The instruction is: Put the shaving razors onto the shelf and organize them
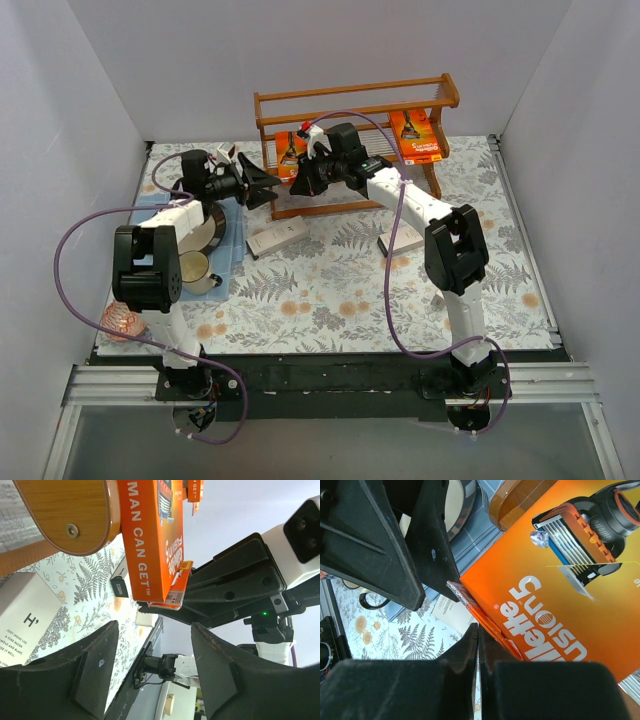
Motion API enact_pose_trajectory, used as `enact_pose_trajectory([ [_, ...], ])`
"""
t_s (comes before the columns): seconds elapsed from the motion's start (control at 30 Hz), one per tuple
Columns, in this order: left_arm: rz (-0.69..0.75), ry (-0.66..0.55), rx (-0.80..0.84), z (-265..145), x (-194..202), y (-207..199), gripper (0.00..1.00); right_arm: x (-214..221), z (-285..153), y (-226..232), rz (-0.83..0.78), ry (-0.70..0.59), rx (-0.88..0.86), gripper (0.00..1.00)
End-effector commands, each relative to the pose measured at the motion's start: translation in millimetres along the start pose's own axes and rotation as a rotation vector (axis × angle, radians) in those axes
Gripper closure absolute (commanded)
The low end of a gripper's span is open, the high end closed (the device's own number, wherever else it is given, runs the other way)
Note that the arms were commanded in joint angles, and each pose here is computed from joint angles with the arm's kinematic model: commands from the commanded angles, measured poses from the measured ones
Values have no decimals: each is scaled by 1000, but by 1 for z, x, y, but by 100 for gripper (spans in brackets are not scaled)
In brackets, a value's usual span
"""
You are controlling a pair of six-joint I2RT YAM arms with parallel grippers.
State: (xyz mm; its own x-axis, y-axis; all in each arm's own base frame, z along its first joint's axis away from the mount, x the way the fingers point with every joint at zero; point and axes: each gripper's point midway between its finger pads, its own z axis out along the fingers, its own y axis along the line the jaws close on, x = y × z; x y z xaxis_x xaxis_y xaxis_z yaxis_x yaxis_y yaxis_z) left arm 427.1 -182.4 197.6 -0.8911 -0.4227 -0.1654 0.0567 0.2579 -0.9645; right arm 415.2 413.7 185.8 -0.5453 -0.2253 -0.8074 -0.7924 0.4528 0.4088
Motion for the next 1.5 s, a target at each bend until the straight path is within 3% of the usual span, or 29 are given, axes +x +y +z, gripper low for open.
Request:
enact_pose_trajectory([
  [0.0, 71, -41, 31, 0, -9, -16, 41, -21, -2, -10, -48, -62, 41, 93],
  [0.37, 54, -27, 71, 25, -20, -3, 46, -12, -2, -4, -38, -45, 29, 92],
  [0.47, 70, -12, 97, 32, -18, -8, 54, -9, -2, -5, -34, -39, 30, 92],
  [0.53, 91, -9, 118, 33, -18, -14, 66, -8, -1, -3, -33, -36, 23, 92],
  [0.83, 118, -10, 145, 30, -15, -24, 82, -8, 0, -1, -33, -37, 17, 92],
  [1.47, 159, 2, 145, 15, 3, -48, 91, -14, -3, 24, -16, -48, -13, 92],
])
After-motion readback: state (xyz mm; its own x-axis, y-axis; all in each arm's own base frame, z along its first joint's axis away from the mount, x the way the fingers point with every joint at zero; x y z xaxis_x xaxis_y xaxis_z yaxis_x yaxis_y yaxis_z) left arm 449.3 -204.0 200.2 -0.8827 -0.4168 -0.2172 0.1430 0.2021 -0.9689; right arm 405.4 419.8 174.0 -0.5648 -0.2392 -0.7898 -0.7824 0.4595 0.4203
